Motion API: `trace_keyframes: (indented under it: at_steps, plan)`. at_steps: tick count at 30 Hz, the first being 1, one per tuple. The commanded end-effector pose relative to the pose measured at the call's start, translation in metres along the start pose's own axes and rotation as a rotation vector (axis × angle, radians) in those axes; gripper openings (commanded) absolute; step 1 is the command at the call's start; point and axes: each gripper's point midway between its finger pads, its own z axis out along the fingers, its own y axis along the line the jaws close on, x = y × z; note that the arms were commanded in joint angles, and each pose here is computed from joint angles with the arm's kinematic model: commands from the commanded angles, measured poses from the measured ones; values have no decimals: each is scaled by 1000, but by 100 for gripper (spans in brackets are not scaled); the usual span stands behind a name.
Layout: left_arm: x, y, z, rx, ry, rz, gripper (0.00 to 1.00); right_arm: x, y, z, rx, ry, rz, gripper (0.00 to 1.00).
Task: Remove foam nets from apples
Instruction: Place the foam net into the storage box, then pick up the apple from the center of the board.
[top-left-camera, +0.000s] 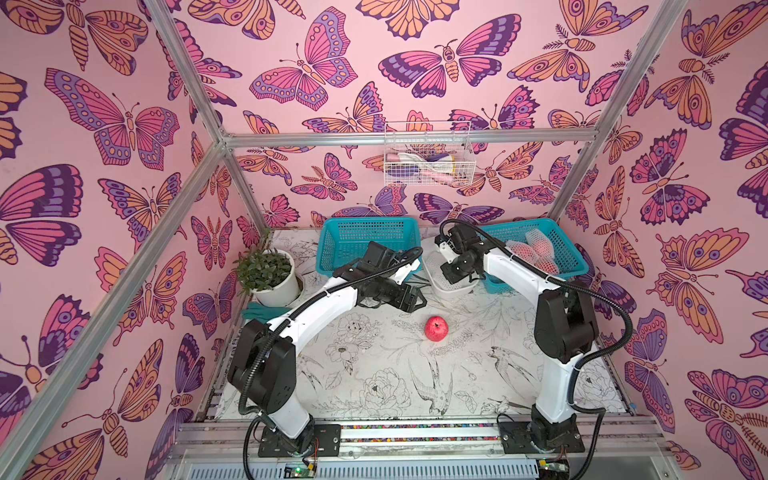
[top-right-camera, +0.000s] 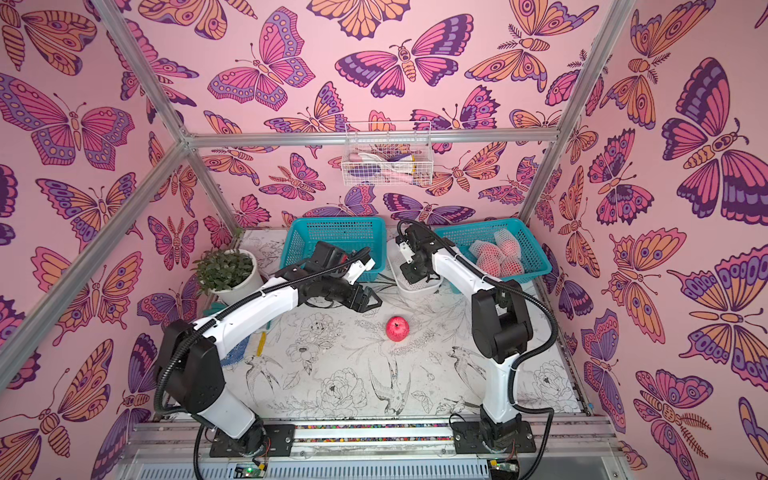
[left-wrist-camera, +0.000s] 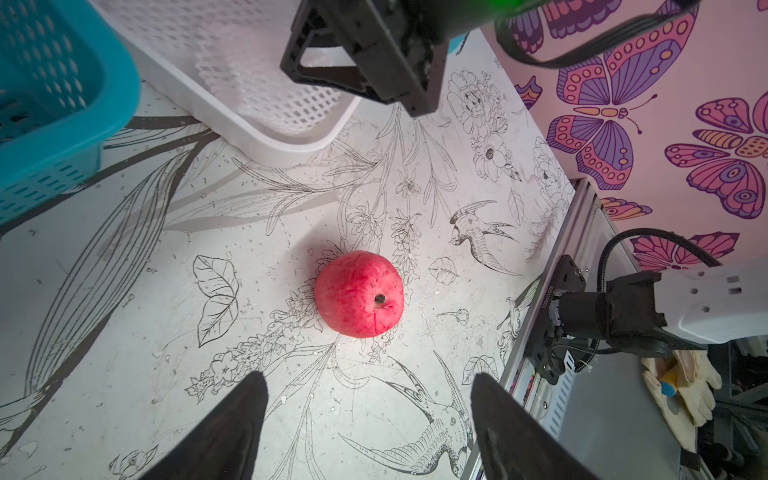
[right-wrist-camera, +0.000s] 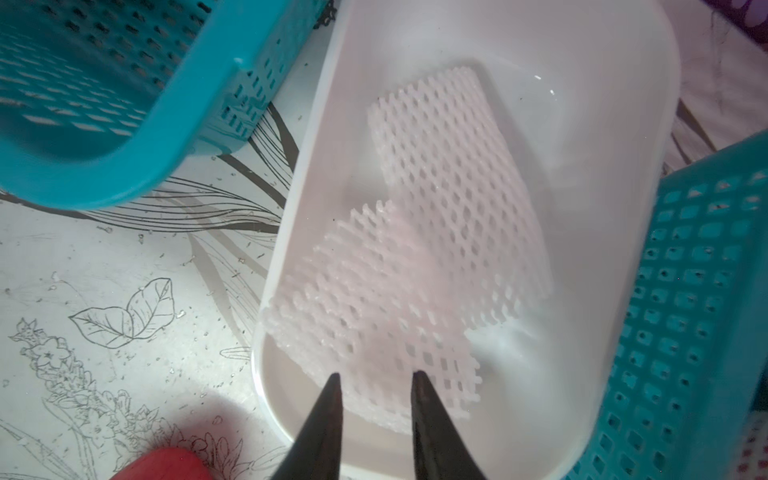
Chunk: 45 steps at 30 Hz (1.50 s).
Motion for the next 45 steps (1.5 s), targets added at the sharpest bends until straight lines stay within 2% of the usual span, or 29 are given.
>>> trace_keyframes:
  at_steps: [1,9,13,15,21,32,35,40,41,42,43,45]
  plan:
    - [1,-2,2,-18,14,25,80,9,7,20,-31,35,22,28]
    - [7,-3,4,-72,21,43,84,19,-1,55,18,89,7,28]
    - [11,-6,6,-84,28,64,88,18,-6,51,44,60,25,32]
    - [16,-8,8,-100,39,81,100,14,-8,40,59,22,40,40]
    - [28,-11,11,-112,63,127,100,-4,-9,-11,69,-122,64,59]
    - [41,-18,36,-122,142,229,100,1,-14,-62,112,-166,59,72]
    - [50,-16,55,-164,210,311,100,12,-29,-86,187,-192,85,77]
    - [65,-13,87,-219,324,409,100,42,-47,-126,225,-238,154,83]
    - [66,-10,92,-234,335,412,100,50,-50,-132,236,-246,162,86]
    - [67,-9,96,-238,343,412,100,55,-52,-137,247,-256,170,95]
    - [68,-6,99,-246,351,408,100,61,-54,-142,258,-265,179,99]
    - [69,-2,104,-252,361,402,100,72,-56,-147,271,-280,190,99]
